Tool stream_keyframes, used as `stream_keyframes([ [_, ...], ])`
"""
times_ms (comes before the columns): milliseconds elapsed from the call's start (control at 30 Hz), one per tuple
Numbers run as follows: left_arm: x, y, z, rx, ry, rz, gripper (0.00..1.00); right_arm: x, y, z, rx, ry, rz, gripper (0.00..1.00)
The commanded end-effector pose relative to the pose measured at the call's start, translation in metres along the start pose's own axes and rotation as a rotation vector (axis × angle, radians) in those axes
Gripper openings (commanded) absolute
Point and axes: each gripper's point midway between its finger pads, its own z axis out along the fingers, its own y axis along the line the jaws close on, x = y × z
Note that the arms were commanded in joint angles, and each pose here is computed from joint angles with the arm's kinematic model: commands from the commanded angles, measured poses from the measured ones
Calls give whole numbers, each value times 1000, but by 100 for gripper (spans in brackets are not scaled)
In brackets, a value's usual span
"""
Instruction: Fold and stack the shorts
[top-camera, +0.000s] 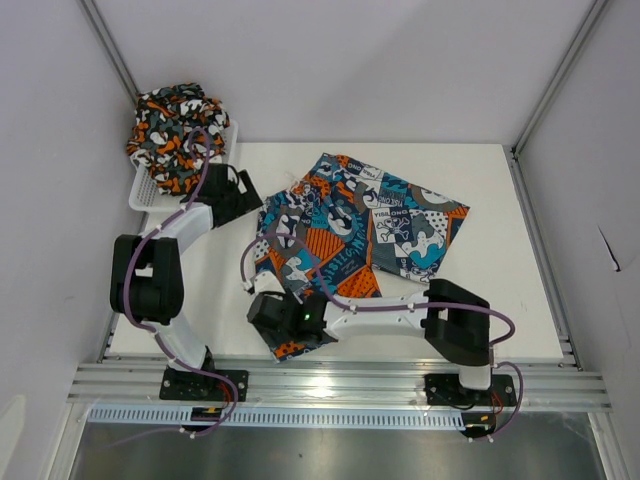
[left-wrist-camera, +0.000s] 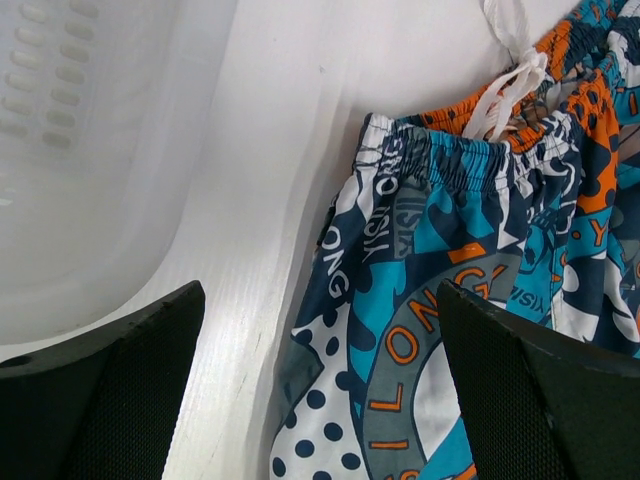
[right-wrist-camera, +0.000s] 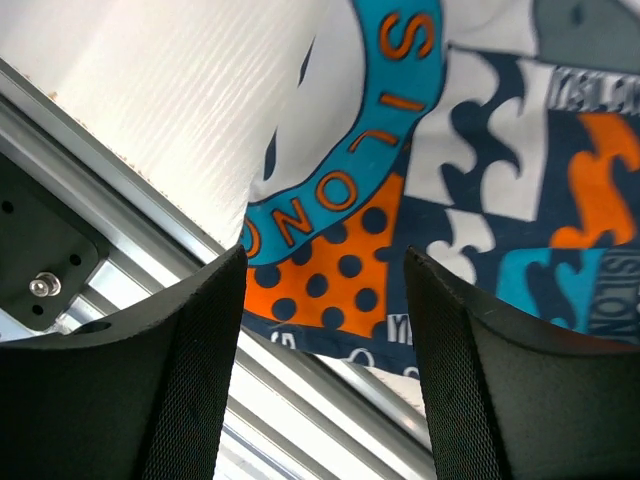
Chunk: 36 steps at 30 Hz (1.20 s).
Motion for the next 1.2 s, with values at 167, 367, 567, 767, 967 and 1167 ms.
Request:
stream_keyframes([
  [167,-9,-9,-5,59,-29,-24,99,6,28,12,9,-36,38,66],
  [367,-8,-10,-3,66,-23,-25,99,27,39,25,37,-1,12,55],
  [567,-7,-11,-3,70,-17,-27,99,53,38,20,61,17,-71,35],
  [767,-6,-12,-7,70,-11,-36,99,90,14,-9,103,23,-148,4],
  [967,15,-9,-9,99,23,-67,97,102,0,-54,26,-41,-124,6],
  [1167,35,-7,-20,130,16,-84,94,114,-14,-63,10,-44,-101,7],
])
